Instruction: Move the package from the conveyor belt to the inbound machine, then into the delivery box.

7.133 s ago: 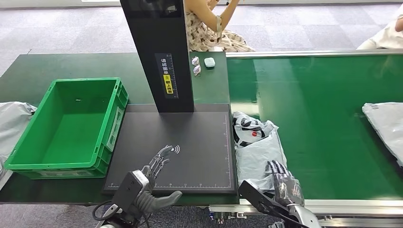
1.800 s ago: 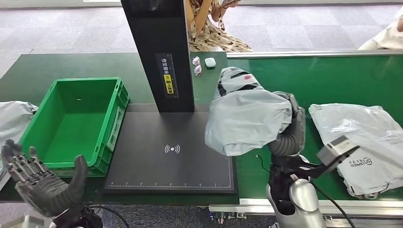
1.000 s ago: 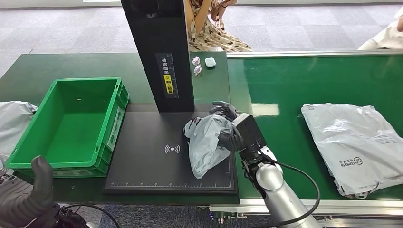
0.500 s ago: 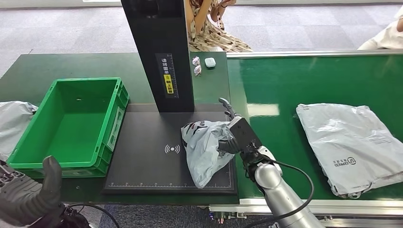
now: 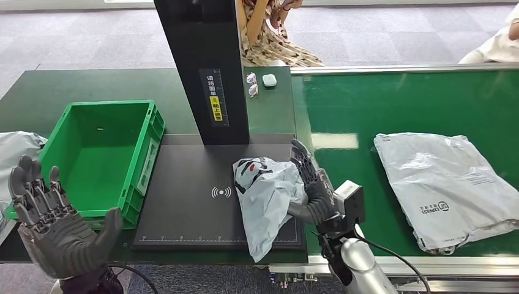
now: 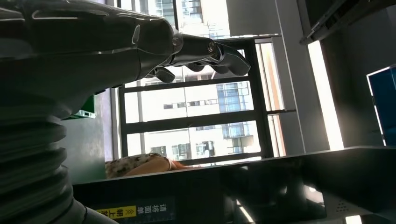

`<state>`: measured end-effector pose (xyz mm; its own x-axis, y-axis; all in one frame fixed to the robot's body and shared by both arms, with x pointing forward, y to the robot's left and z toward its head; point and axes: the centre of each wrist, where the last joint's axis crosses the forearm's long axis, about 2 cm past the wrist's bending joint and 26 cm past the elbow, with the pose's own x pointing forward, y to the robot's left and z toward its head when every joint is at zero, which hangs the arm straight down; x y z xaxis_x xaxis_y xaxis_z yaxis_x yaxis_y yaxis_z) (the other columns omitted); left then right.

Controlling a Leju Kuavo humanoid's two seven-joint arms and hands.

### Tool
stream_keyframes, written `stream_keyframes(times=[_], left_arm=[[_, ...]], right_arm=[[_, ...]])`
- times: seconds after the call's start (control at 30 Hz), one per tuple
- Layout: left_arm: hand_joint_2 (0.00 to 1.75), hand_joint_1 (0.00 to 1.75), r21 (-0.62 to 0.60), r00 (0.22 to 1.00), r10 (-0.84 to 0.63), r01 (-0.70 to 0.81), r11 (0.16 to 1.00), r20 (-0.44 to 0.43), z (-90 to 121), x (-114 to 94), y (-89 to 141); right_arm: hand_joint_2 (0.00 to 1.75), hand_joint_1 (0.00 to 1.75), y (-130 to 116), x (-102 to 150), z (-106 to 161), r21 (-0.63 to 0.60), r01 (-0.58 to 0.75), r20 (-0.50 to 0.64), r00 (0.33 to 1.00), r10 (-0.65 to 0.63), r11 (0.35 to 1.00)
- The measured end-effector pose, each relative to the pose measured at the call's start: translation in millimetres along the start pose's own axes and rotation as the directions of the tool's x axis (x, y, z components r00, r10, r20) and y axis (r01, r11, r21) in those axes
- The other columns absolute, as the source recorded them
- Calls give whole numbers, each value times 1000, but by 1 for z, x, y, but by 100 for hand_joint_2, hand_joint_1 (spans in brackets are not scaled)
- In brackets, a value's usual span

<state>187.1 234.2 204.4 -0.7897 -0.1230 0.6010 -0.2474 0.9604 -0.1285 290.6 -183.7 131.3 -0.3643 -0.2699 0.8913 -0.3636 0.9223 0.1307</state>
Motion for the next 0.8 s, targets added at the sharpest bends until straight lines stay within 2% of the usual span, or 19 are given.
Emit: stream_keyframes(times=[0.1,0.23,0.33,0.53,0.63,0.8], left_arm=[[175,0,-57,1000,14,-14,998,-7,2,1,-1],[175,0,-215,996,36,-53,975,-83,8,4,-2],[175,0,-387,990,-4,-52,920,-143,15,8,-5],[175,0,-628,980,-117,-11,778,-161,30,18,-11],[175,0,-692,979,-134,-9,722,-152,34,20,-14],[175,0,-728,981,-121,-27,685,-150,30,19,-17]], right_arm=[[175,0,1,8,20,-45,43,24,999,-42,998],[175,0,2,20,42,-75,83,50,996,-79,994],[175,0,2,26,55,-85,99,55,994,-95,991],[175,0,-1,32,69,-113,109,57,993,-103,988],[175,0,-3,34,71,-123,108,59,993,-101,987],[175,0,-5,38,74,-146,104,69,993,-95,984]])
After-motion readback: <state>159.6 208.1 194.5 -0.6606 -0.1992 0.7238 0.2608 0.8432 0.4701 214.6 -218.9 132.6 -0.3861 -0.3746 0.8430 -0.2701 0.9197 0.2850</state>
